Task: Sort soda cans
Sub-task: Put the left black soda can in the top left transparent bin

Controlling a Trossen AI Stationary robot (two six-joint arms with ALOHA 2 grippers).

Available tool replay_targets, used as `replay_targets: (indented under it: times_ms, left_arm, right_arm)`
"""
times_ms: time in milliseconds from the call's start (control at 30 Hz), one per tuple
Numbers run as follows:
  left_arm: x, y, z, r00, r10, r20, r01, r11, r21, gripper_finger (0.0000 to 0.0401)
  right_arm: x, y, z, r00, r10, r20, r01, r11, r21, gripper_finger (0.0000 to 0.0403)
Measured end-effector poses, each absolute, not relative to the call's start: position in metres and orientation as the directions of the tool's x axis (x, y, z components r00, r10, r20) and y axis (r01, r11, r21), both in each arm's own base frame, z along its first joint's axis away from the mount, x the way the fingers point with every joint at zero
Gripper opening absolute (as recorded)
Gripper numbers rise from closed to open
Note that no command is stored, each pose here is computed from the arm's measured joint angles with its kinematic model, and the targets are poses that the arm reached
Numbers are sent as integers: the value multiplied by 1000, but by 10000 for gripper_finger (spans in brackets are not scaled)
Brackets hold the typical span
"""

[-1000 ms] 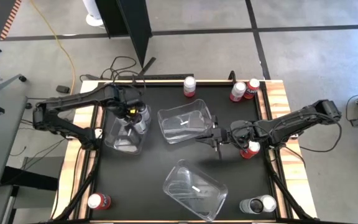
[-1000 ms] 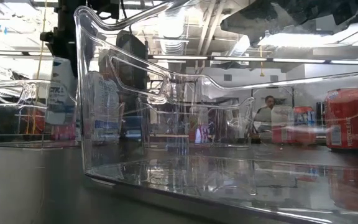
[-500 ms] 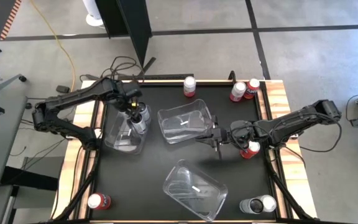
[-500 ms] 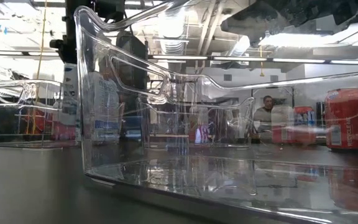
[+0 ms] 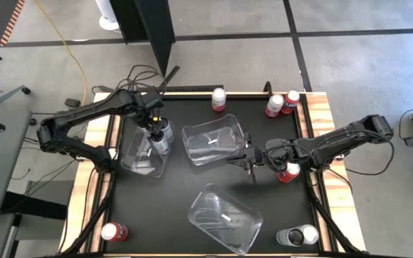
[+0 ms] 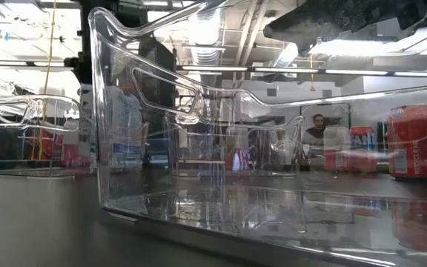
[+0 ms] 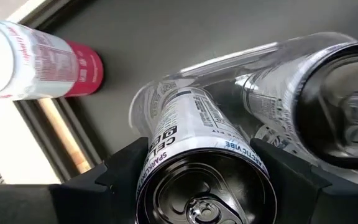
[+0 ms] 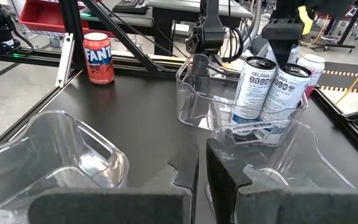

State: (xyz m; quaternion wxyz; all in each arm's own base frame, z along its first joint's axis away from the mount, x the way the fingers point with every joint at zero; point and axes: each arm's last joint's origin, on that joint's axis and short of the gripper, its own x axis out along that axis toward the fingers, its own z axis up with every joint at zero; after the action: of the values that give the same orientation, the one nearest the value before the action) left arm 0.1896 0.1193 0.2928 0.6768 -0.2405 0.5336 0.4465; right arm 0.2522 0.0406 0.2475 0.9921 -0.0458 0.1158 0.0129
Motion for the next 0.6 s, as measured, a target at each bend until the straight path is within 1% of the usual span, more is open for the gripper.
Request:
replay_targets:
  times_ms: [100,300,500,600]
  left_arm:
    - [190,121,285,41,347,-937,-861,489,143,250]
    - [190,123,282,47,351,-935,-854,500,144,252]
    - [192,123,281,60,347,-936,-844,519,138,291]
    - [191,124,279,54,344,-938,-841,522,143,302]
  right_arm:
    - [252,41,247,973,15,-231,-36,995,-88,51]
    - [252,41,248,973,15,-231,-36,996,-85,51]
    - [252,41,247,973,15,-231,-36,996,-86,51]
    - [252,41,248,973,15,-231,-36,996,-86,51]
